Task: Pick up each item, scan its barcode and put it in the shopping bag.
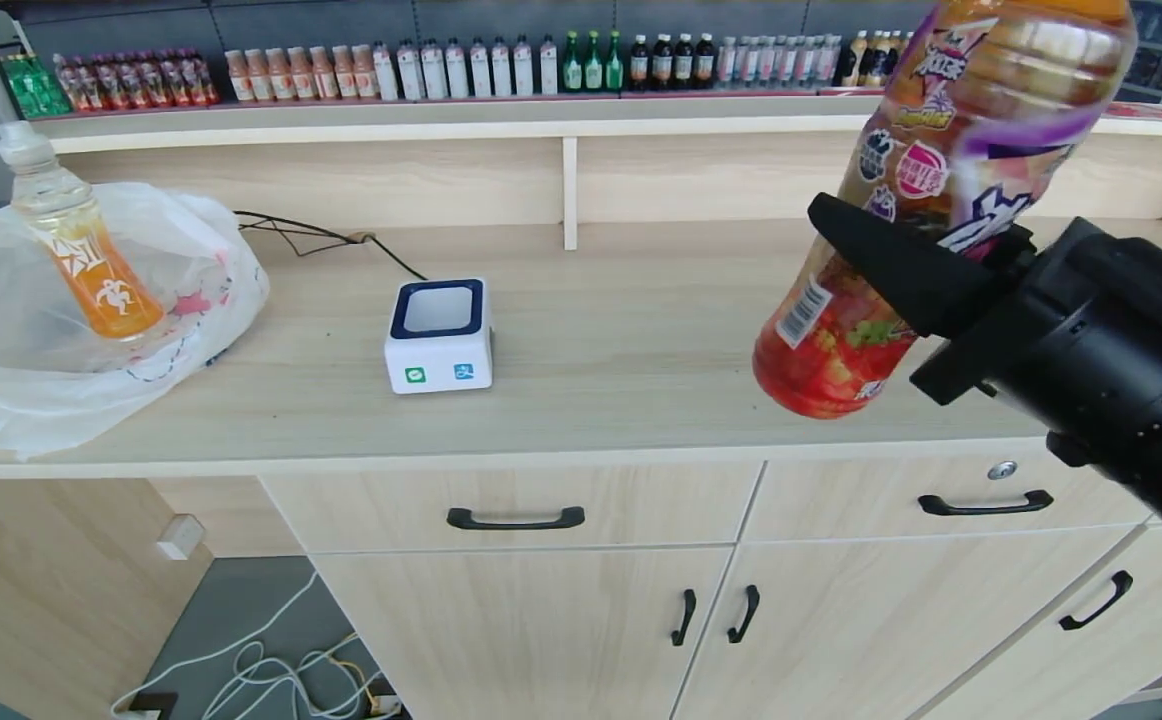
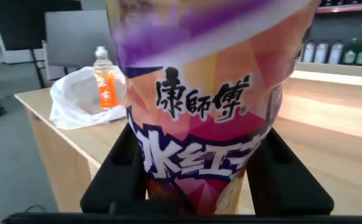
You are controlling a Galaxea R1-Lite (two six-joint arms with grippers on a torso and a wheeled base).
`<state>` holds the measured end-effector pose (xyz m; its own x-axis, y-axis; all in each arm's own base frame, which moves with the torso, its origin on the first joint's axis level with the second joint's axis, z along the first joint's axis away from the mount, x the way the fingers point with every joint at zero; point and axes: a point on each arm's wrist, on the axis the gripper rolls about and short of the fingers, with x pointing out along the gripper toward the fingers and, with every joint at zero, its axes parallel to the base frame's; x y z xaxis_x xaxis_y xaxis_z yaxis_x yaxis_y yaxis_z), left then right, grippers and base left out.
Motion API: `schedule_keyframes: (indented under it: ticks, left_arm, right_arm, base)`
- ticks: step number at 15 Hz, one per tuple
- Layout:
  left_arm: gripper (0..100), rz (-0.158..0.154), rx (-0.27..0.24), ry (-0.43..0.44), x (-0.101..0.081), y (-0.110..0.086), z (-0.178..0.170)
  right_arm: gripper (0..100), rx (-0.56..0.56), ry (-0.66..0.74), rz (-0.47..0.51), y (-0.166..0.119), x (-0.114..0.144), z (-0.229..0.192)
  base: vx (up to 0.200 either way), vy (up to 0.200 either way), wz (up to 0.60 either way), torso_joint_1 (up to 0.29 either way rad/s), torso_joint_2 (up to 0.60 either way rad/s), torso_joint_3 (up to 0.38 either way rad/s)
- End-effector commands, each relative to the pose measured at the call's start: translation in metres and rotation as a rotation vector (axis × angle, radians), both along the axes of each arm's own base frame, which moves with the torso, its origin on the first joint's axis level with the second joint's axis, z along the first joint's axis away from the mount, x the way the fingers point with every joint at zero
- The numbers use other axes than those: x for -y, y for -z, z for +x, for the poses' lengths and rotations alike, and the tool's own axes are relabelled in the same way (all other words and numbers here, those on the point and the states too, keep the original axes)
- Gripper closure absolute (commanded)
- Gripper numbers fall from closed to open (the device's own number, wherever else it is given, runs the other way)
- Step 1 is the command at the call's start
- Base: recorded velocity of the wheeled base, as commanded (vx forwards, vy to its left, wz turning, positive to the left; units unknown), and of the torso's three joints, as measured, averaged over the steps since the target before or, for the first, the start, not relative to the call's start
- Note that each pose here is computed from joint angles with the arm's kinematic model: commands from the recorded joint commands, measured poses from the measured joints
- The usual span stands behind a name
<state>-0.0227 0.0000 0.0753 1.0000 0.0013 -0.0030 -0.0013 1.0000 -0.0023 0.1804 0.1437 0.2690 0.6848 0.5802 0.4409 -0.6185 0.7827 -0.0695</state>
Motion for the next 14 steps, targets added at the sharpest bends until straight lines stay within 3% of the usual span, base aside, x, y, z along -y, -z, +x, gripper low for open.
schedule_keyframes:
  ticks: [1, 5, 8, 14]
  left_arm:
    - [0, -0.001, 0.000, 0.000, 0.000, 0.000, 0.000]
    - [0, 0.001, 0.000, 0.000, 0.000, 0.000, 0.000]
    - [0, 0.001, 0.000, 0.000, 0.000, 0.000, 0.000]
    - [0, -0.005, 0.000, 0.001, 0.000, 0.000, 0.000]
  right_arm:
    - [100, 0.000, 0.111, 0.026, -0.005, -0.005, 0.011]
    - [100, 0.020, 0.213, 0.051, -0.007, -0.003, 0.020]
    - [100, 0.035, 0.319, 0.064, -0.012, 0.012, 0.045]
    - [100, 0.046, 0.340, 0.065, -0.013, 0.018, 0.050]
  base:
    - [0.000, 0.000, 0.00, 0.000, 0.00, 0.000]
    - [0.000, 0.000, 0.00, 0.000, 0.00, 0.000]
    - [0.000, 0.000, 0.00, 0.000, 0.00, 0.000]
    - [0.000, 0.200, 0.00, 0.002, 0.00, 0.002]
